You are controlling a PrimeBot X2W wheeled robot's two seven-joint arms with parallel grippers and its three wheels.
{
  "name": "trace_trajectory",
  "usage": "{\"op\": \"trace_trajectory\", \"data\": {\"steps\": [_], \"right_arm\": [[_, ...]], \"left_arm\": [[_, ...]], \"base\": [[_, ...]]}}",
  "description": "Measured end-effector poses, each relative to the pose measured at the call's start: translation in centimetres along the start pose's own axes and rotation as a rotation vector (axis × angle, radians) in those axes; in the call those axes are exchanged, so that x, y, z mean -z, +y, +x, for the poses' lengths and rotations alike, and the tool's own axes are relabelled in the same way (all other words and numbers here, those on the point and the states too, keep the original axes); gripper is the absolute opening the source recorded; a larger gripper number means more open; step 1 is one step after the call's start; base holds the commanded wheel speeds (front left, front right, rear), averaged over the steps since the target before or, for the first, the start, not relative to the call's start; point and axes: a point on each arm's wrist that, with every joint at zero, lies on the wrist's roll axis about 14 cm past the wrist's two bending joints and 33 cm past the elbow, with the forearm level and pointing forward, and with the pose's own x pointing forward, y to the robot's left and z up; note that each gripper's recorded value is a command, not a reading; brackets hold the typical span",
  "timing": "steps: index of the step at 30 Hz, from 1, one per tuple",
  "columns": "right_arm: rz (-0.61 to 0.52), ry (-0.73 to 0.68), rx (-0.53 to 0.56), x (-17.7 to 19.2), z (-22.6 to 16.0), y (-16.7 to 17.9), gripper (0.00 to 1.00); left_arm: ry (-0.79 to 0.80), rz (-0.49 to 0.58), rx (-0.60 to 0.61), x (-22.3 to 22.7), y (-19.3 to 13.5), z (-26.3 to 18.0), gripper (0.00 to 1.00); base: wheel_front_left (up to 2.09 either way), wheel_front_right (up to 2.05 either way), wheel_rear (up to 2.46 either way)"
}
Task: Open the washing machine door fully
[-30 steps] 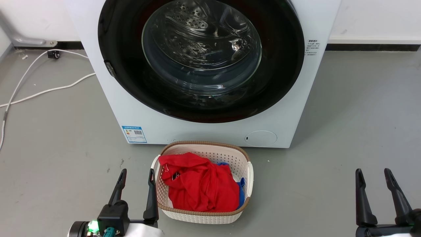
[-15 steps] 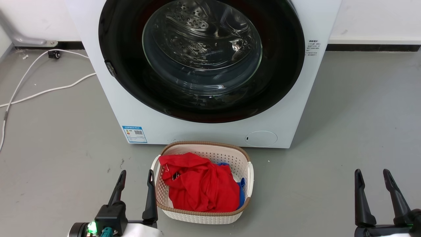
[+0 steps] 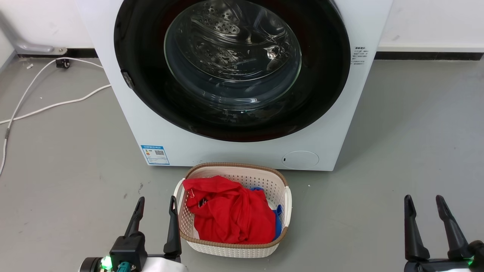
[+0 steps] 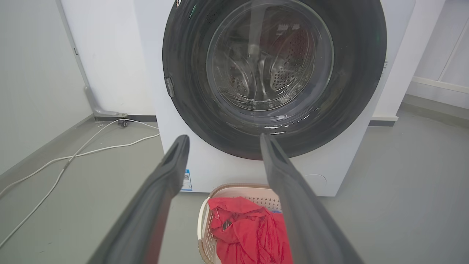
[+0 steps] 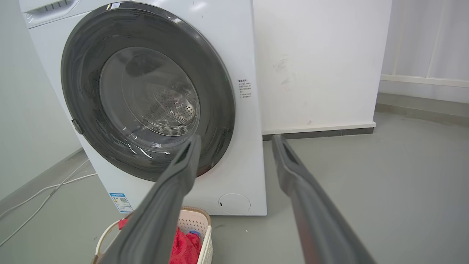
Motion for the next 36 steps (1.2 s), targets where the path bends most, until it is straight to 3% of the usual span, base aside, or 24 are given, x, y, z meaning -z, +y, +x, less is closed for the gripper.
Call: {"op": "trace_trajectory", "data": {"steps": [3, 4, 5, 6, 12, 20, 36], "right_arm": [[0.038, -0.001, 0.016, 0.1, -0.1, -0.3, 1.0], [0.047, -0.001, 0.023, 0.1, -0.1, -0.5, 0.49], [0.047, -0.003, 0.026, 0.0, -0.1, -0.6, 0.12], [0.046, -0.008, 0.025, -0.1, -0.1, -0.6, 0.0], [0.161, -0.038, 0.056, -0.7, 0.0, -1.1, 0.0], [0.571, -0.068, 0.147, -0.1, 0.0, -2.0, 0.0], [1.262, -0.106, 0.273, 1.1, -0.9, -2.4, 0.0]], "left_arm": [[0.002, 0.0, -0.001, 0.1, 0.0, -0.1, 1.0], [0.002, 0.0, -0.002, 0.0, 0.0, -0.1, 1.0], [0.001, 0.001, -0.002, 0.0, 0.0, -0.1, 1.0], [0.001, 0.001, -0.003, 0.0, 0.1, -0.1, 1.0], [0.001, 0.001, -0.005, 0.0, 0.1, -0.1, 1.0], [0.001, 0.005, -0.003, 0.1, 0.1, -0.1, 1.0], [0.0, 0.009, -0.011, 0.1, 0.3, -0.4, 1.0]], "base": [[0.0, 0.0, 0.0], [0.0, 0.0, 0.0], [0.0, 0.0, 0.0], [0.0, 0.0, 0.0], [0.0, 0.0, 0.0], [0.0, 0.0, 0.0], [0.0, 0.0, 0.0]]}}
